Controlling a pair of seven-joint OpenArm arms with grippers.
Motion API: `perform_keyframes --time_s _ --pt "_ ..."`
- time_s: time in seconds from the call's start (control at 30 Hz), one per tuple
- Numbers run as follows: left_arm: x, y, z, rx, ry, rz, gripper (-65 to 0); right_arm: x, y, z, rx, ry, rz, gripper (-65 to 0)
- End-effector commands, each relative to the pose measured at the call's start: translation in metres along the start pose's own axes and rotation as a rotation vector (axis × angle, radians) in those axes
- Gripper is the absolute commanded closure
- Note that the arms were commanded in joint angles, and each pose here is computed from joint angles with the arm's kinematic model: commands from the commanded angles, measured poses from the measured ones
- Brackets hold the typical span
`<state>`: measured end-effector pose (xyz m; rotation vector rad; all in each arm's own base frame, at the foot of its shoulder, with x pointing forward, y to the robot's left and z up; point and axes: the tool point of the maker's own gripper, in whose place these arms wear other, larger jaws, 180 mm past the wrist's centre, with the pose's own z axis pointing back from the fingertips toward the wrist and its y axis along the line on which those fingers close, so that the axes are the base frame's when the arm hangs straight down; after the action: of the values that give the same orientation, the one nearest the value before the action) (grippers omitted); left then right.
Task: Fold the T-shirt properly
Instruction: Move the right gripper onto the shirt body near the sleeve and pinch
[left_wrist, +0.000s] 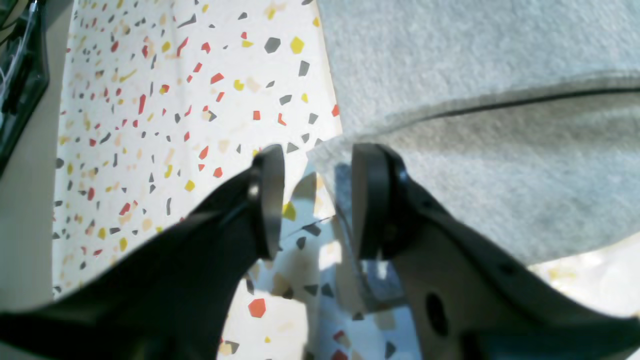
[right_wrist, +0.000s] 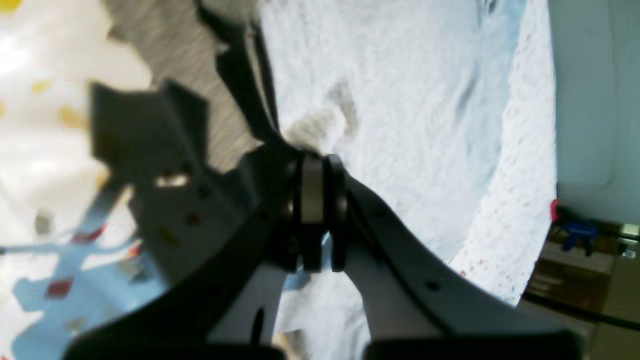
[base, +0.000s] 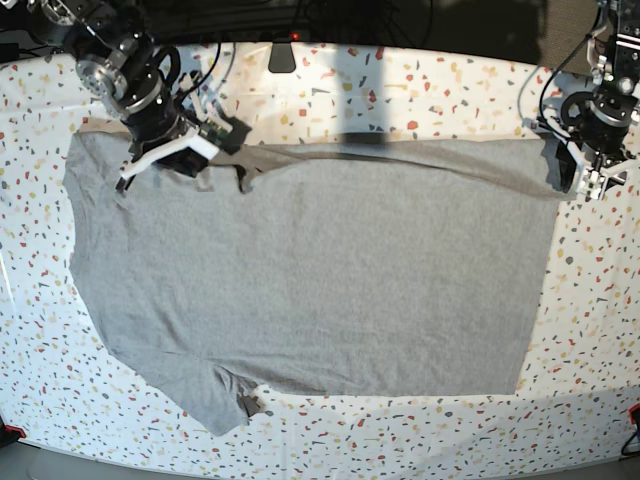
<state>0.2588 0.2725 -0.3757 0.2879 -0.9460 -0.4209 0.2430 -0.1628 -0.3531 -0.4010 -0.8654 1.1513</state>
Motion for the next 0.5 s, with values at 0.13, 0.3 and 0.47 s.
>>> perform_keyframes --time_s 0.13,0.3,0.47 --pt "0.012 0.009 0.001 0.019 -0.041 -0.013 -22.1 0.014 -0.037 -0.021 -0.111 -0.039 -0.045 0.0" --pt "0.012 0.009 0.001 0.019 -0.041 -0.013 -22.1 0.017 -0.054 -0.048 -0.147 -0.044 -0.108 0.0" --pt "0.012 0.009 0.001 0.018 -0.041 -0.013 -22.1 0.01 -0.077 -0.071 -0.193 -0.011 -0.129 0.0"
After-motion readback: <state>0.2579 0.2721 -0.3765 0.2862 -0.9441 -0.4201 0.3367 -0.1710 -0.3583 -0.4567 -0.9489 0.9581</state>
